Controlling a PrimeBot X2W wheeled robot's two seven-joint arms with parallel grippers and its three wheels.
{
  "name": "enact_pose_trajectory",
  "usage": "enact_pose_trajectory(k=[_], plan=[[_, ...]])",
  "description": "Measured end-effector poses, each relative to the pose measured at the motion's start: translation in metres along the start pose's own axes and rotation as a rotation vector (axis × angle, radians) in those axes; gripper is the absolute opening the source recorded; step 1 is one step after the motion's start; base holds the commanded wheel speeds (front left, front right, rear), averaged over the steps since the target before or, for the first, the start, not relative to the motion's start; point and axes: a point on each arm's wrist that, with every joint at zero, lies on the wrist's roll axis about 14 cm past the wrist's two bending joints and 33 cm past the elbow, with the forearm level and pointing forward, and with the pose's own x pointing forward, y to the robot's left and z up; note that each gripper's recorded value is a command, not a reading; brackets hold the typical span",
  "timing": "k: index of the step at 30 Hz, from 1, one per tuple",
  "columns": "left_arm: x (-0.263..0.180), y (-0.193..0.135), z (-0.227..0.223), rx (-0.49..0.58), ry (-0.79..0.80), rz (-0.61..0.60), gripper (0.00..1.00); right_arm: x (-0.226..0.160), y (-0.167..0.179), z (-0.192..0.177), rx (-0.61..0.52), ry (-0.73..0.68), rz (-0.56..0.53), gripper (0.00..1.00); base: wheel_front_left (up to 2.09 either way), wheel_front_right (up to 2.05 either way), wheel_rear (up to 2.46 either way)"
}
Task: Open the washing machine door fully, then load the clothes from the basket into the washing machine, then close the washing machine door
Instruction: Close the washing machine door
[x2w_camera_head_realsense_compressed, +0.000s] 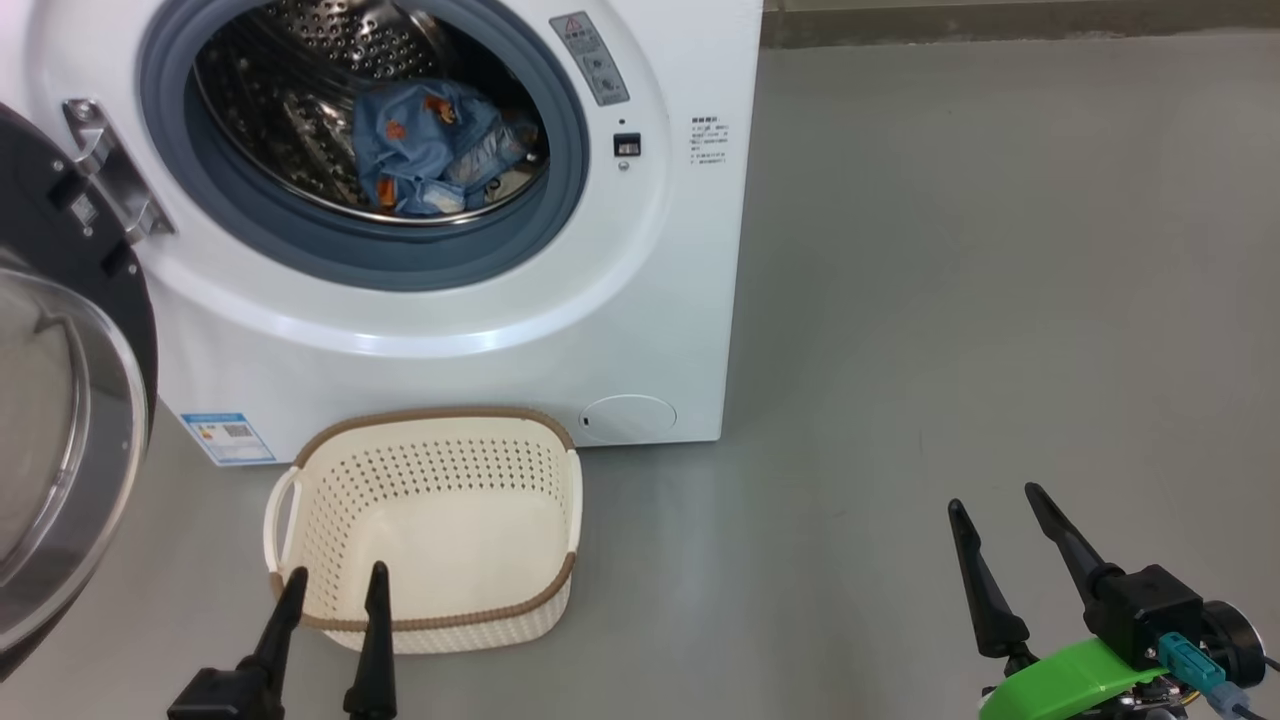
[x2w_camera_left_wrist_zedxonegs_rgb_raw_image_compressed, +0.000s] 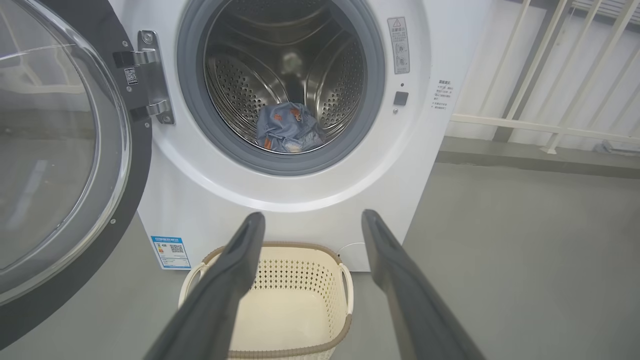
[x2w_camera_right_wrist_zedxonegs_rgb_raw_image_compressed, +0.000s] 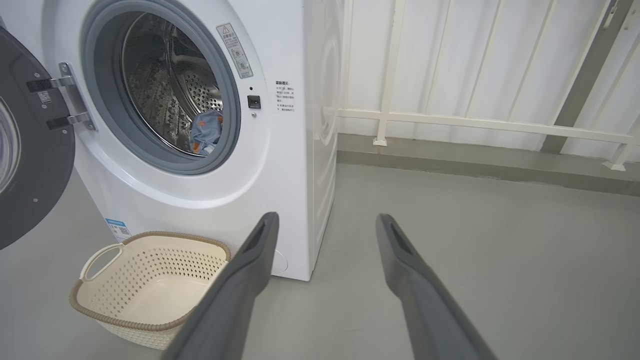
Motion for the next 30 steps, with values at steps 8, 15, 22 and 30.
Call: enact_pose_trajectory(k=[8,15,22,30], plan=[[0.0006,-0.0007,-0.0003,0.012,0.001,-0.004,1.00,-0.0007,0.0003,-0.0019,0.001,0.004,0.000,1.00,-0.22,0.22,0.00],[0.0014,-0.0038,-0.0010,0.016,0.003,-0.015,1.00,-0.0022,-0.0011,-0.0035,0.001,0.009,-0.004,1.00,0.00,0.00,0.00],[0.0002,-0.0037,0.0005,0.016,-0.001,-0.016,1.00,-0.0025,0.0002,-0.0030,0.002,0.007,0.000,1.00,0.00,0.00,0.00],[-0.0024,-0.0018,0.0003,0.016,0.000,-0.011,1.00,-0.0004,0.0048,-0.0022,0.003,0.004,0.014,1.00,0.00,0.00,0.00]])
